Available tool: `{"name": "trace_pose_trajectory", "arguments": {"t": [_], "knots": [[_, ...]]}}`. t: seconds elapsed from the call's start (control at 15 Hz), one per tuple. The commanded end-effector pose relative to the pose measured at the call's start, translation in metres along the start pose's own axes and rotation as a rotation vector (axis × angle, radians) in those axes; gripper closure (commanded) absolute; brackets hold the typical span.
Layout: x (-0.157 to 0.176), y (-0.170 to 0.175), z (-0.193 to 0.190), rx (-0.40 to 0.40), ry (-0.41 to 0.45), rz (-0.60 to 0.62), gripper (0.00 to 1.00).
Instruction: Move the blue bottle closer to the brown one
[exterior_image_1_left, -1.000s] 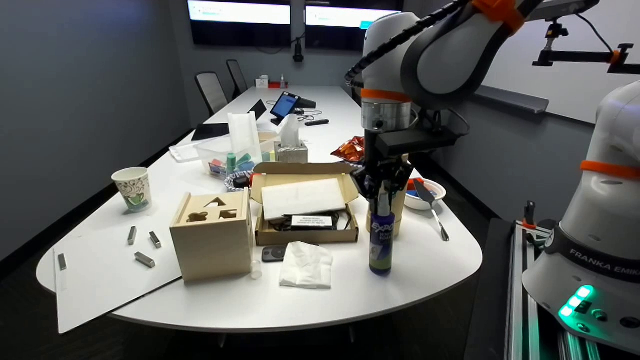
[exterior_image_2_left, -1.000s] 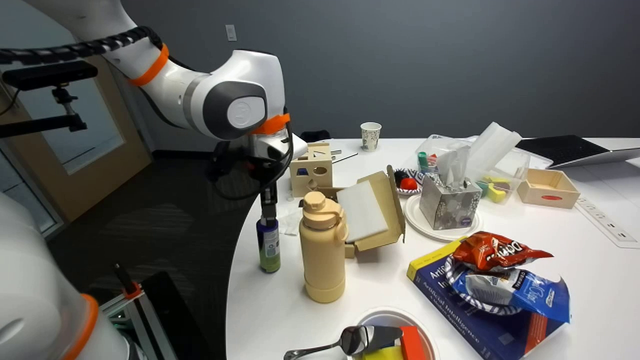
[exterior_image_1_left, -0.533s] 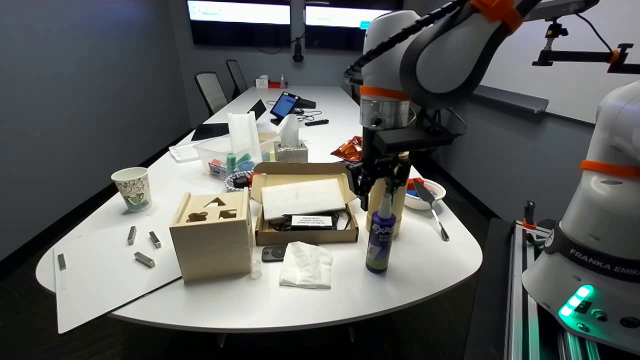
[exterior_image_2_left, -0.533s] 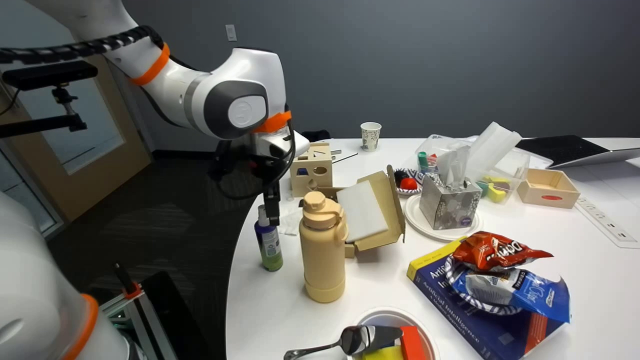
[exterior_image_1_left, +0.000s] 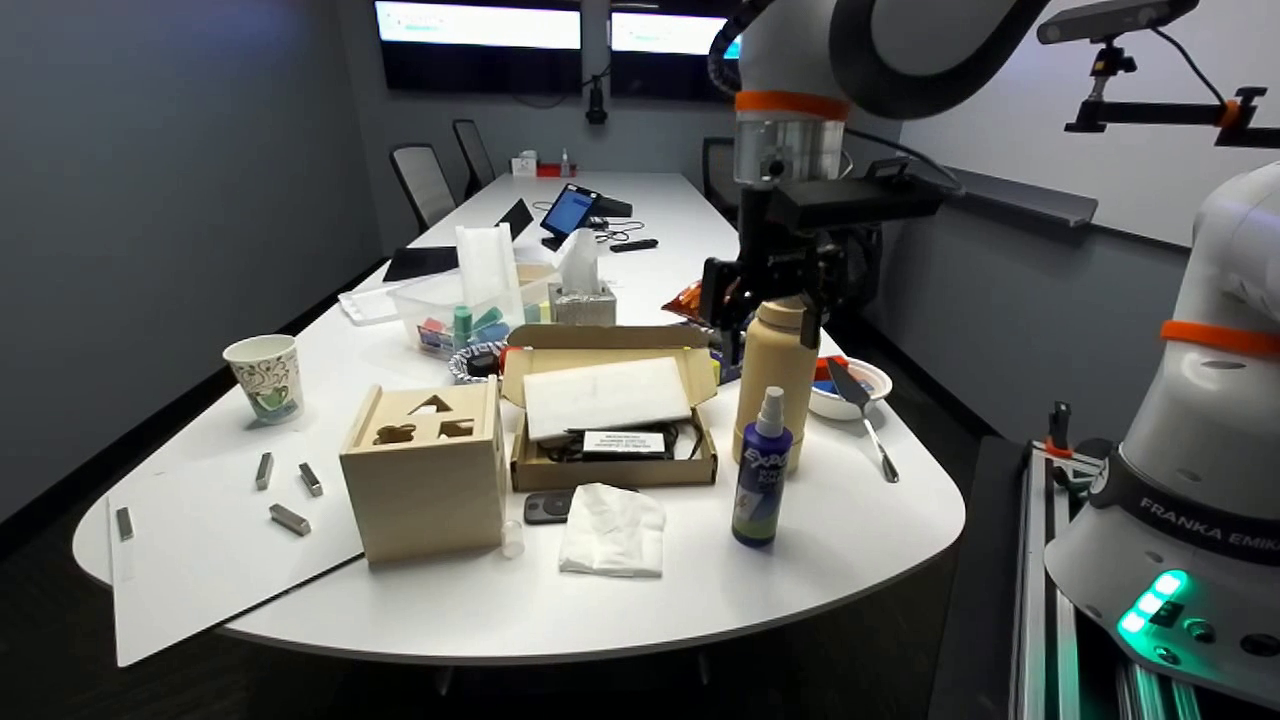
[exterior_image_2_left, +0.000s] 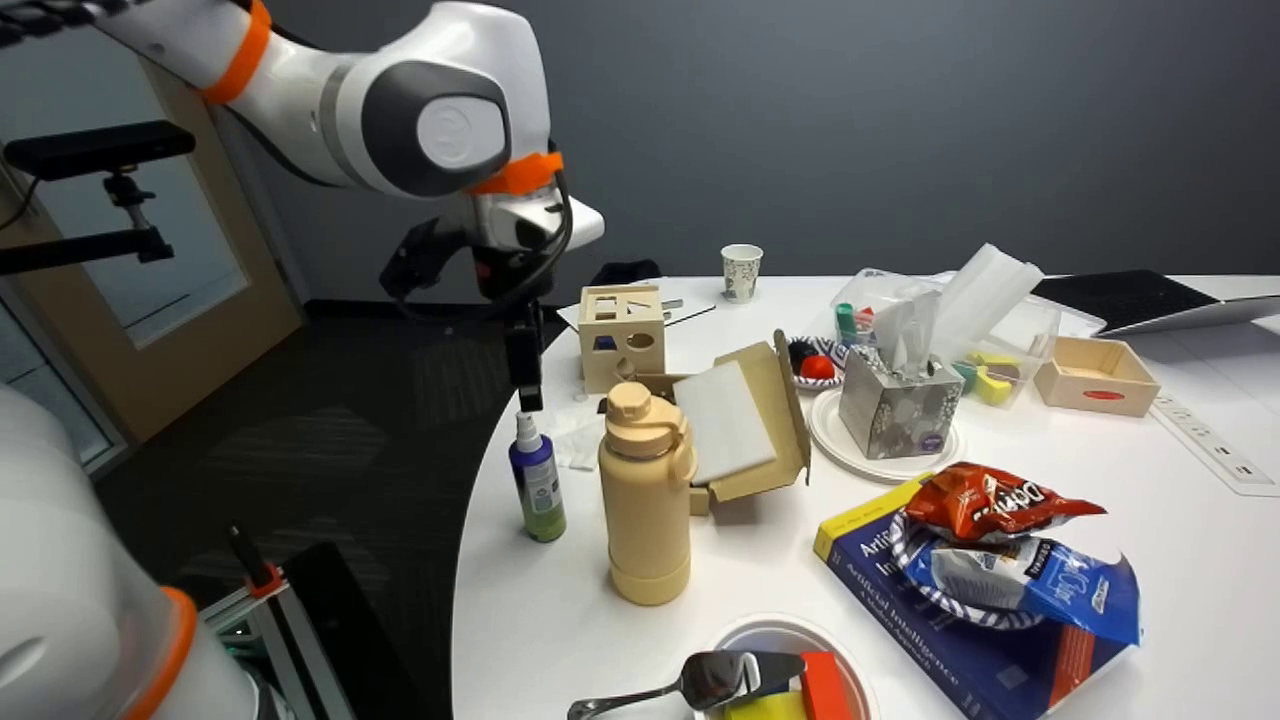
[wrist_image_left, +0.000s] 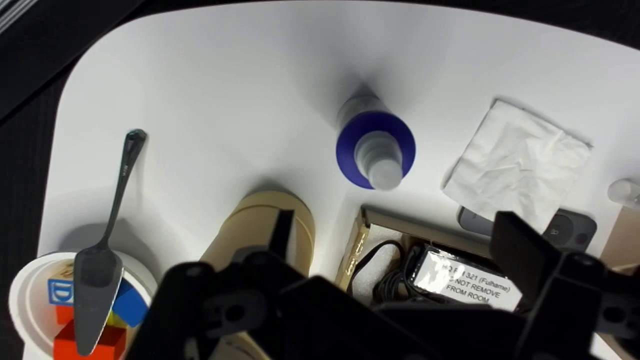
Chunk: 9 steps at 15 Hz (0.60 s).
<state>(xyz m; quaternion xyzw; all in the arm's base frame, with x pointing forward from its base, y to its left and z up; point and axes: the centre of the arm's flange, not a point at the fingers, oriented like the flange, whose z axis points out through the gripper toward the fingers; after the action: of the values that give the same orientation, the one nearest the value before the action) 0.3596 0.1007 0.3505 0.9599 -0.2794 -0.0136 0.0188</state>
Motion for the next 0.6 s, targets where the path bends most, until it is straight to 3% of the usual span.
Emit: {"name": "trace_pose_trajectory", "arguments": {"t": [0.0,0.53], "knots": [[-0.02,0.01,-0.067,0.005,0.024,0.027,0.0],[-0.027,0.012,-0.109,0.033,0.061,0.041,0.0]]}}
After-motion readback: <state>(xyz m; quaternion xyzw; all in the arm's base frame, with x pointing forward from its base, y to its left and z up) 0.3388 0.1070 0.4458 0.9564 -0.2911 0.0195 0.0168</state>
